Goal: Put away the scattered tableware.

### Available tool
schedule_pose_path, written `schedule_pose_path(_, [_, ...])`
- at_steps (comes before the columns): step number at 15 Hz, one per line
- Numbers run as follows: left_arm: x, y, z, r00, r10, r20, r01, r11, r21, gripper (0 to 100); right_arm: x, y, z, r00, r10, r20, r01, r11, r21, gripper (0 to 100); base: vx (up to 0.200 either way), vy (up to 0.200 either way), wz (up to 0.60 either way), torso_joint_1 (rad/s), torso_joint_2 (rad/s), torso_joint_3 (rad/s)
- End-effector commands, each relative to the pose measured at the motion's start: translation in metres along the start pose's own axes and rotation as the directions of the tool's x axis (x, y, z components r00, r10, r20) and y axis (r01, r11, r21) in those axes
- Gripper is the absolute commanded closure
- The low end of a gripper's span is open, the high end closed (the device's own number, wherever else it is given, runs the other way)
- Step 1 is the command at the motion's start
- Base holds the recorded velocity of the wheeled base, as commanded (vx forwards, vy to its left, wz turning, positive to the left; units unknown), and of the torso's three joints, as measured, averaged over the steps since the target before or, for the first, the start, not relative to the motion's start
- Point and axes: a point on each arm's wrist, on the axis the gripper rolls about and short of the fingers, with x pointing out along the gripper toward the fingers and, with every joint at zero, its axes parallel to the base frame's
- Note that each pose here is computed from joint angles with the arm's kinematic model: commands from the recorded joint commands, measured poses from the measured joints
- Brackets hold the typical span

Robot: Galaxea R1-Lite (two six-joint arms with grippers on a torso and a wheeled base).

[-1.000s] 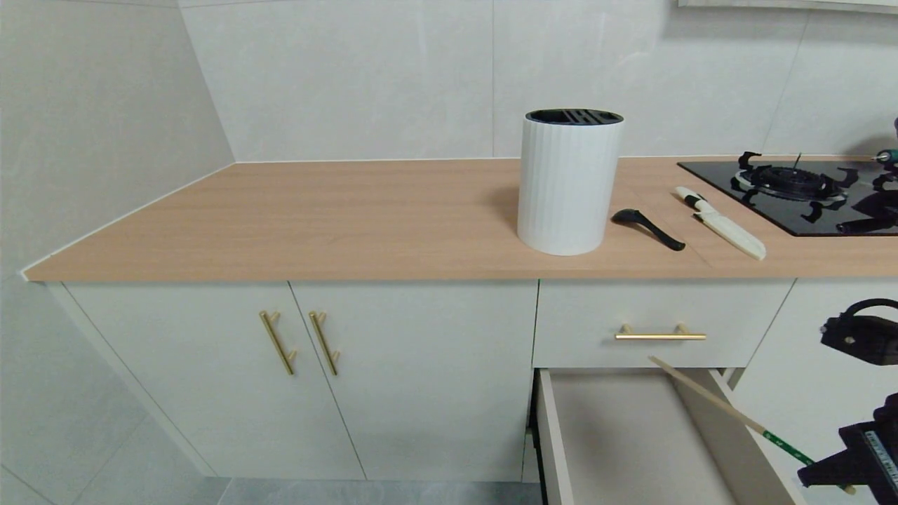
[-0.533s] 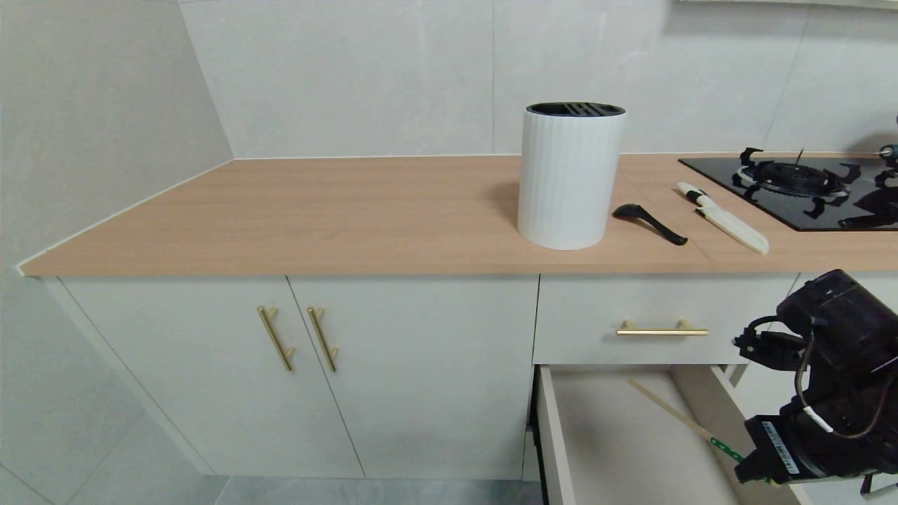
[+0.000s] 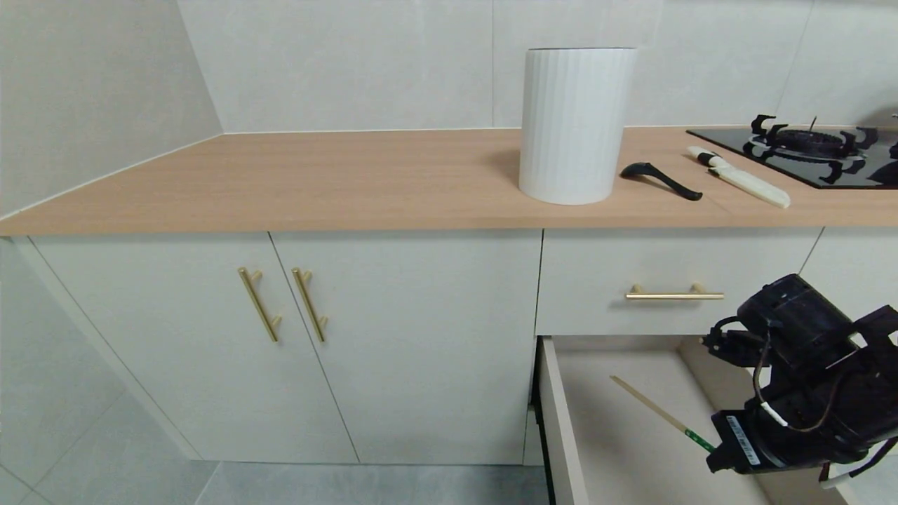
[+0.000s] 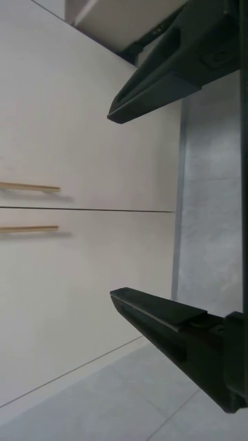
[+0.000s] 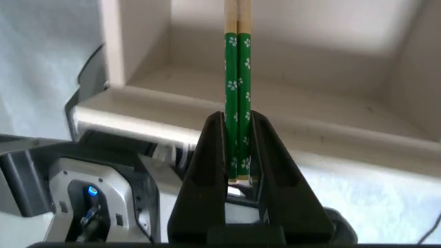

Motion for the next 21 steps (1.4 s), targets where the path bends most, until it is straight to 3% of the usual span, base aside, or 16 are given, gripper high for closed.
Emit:
schedule_pose_path(1, [0.000,0.000,0.000,1.000,0.001,-0.001,-0.001,1.000,0.000,0,0.007,0.000,0.003,1.000,-0.004,-0.008,0.004,1.000,0.000,100,0.000,0.000,0.00,-0.041,0.44,0.378])
schedule_pose_path(4, [0.000,0.000,0.000,1.000,0.001,-0.001,-0.001,1.000,0.000,0,0.019,0.002,0.011,1.000,-0.009,-0.003,0.009,1.000,-0.001,100,0.000,0.000,0.00,-0.023,0.30,0.269])
schedule_pose_path(8, [0.000,0.000,0.000,1.000,0.001,-0.001,-0.001,1.000,0.000,0,0.029,0.011,0.043,0.998,0.004,0.062,-0.003,1.000,-0.015,100,0.000,0.000,0.00,-0.002,0.03,0.032])
schedule_pose_path(13, [0.000,0.000,0.000,1.000,0.001,-0.001,-0.001,1.000,0.000,0,0.106,0.011,0.063,0.991,-0.113,-0.073,0.112,0.994,-0.015,100,0.000,0.000,0.00,0.000,0.00,0.000])
schedule_pose_path(21, [0.000,0.000,0.000,1.000,0.001,0.001,-0.001,1.000,0.000,0,0.182,0.015,0.064,0.985,-0.167,-0.042,0.168,0.986,0.007,100,0.000,0.000,0.00,0.000,0.00,0.000])
